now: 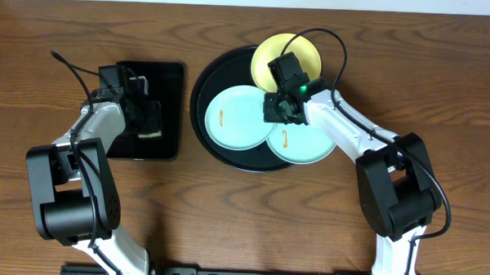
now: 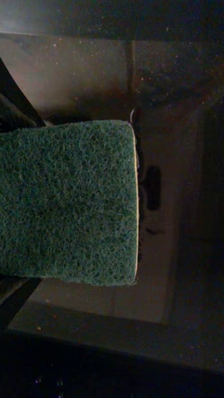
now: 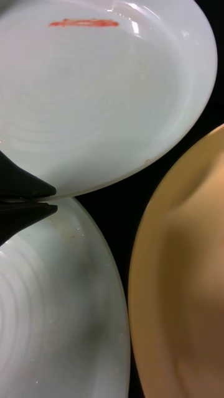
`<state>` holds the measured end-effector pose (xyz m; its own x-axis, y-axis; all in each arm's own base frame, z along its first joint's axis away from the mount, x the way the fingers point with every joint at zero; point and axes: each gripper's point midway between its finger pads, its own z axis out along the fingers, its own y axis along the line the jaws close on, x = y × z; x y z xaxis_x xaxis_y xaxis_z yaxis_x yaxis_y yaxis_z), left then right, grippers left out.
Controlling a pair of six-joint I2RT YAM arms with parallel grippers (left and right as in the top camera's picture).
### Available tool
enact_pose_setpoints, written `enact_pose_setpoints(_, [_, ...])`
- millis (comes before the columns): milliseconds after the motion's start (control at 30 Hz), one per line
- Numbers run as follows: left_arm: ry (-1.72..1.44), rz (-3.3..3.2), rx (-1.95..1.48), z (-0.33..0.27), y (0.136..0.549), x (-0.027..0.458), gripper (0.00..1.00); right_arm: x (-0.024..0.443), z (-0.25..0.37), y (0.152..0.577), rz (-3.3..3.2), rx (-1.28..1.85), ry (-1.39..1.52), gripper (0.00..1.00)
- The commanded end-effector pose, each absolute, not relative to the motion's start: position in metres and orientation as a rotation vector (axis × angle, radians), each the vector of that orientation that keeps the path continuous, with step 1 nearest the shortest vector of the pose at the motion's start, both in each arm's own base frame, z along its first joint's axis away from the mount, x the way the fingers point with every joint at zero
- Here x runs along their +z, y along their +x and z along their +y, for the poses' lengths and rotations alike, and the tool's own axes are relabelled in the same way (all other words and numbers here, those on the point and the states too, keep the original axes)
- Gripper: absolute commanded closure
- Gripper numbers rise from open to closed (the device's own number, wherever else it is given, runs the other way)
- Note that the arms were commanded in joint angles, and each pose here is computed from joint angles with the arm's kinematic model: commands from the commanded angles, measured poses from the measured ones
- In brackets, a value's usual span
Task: Clean dirty plates on tray and stack at the side
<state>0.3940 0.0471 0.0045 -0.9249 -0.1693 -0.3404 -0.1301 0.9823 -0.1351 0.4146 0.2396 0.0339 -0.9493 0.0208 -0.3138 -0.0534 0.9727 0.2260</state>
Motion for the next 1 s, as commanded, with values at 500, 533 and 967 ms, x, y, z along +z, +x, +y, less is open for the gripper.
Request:
enact_pose_setpoints(500, [-0.227, 2.798, -0.138, 0.049, 0.390, -0.003, 0.80, 0.076, 0.234, 0.431, 2.689, 0.222, -0.103, 0.99])
enact_pose_setpoints(533, [-0.227, 2.795, -0.138, 0.050, 0.391, -0.002, 0.87, 0.075, 0.232, 0.428, 2.697, 0.205, -0.072, 0.99])
enact_pose_setpoints(967, [-0.249, 2.572, -0.061, 0.059, 0.403, 0.097, 0.93, 0.079, 0.239, 0.428, 2.669, 0.181, -0.162, 0.99])
